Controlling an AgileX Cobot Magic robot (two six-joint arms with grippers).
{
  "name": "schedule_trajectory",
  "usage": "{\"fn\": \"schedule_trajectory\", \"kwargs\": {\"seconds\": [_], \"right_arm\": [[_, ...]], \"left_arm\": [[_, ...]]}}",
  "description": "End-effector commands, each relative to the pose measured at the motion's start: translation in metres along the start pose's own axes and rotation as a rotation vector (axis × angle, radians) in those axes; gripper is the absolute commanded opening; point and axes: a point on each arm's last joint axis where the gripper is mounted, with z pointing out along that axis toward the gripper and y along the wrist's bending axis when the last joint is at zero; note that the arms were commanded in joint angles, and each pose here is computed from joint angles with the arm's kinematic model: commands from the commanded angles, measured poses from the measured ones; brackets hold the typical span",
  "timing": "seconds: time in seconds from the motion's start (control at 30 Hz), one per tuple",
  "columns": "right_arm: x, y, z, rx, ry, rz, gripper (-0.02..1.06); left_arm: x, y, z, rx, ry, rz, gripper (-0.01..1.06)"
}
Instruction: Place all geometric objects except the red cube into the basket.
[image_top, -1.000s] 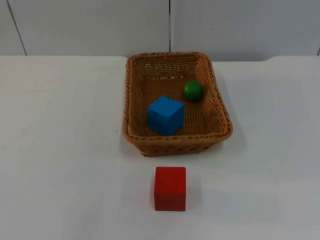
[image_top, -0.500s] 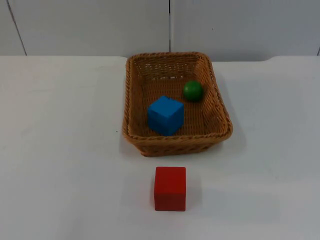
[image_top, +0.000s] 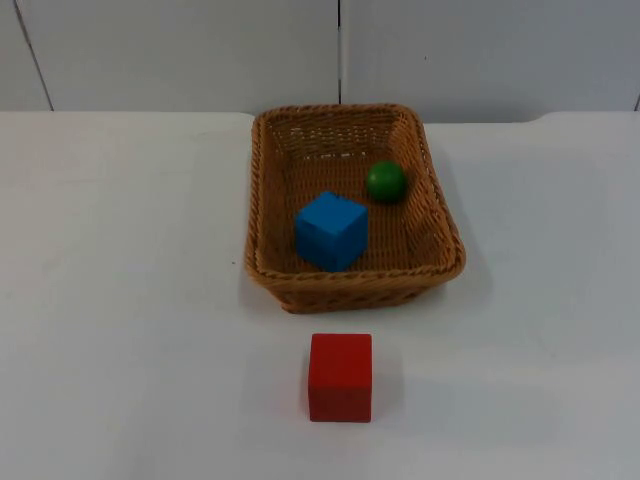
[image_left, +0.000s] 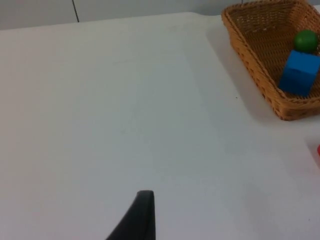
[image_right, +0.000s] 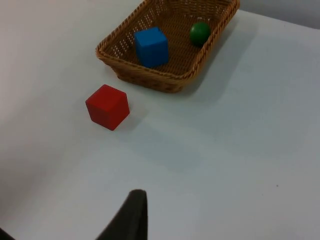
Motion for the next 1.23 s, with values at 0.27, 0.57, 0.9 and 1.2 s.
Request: {"fn": "schedule_trajectory", "kwargs": {"seconds": [0.27,0.57,0.9,1.2], "right_arm": [[-0.0007,-0.0001,-0.0002,-0.002,-0.014,-0.004,1.05],[-0.0009,-0.0001,-0.0002,0.000,-0.015,-0.003,1.05],[-0.0011,0.0019,0.0002,0.217,-0.015,0.112,1.05],[-0.0015,0.0033,0.0009,0.412,-0.013,0.214,1.05]], "left_arm": [[0.0010,0.0069,0.0003,-0.077,-0.006,-0.077,1.05],[0.0013,0.0100,0.0001,-0.110,-0.004,-0.069,1.05],[0.0013,0.0100,0.0001,-0.110,-0.004,-0.071,1.05],[0.0013,0.0100,0.0001,-0.110,-0.004,-0.071,1.05]]}}
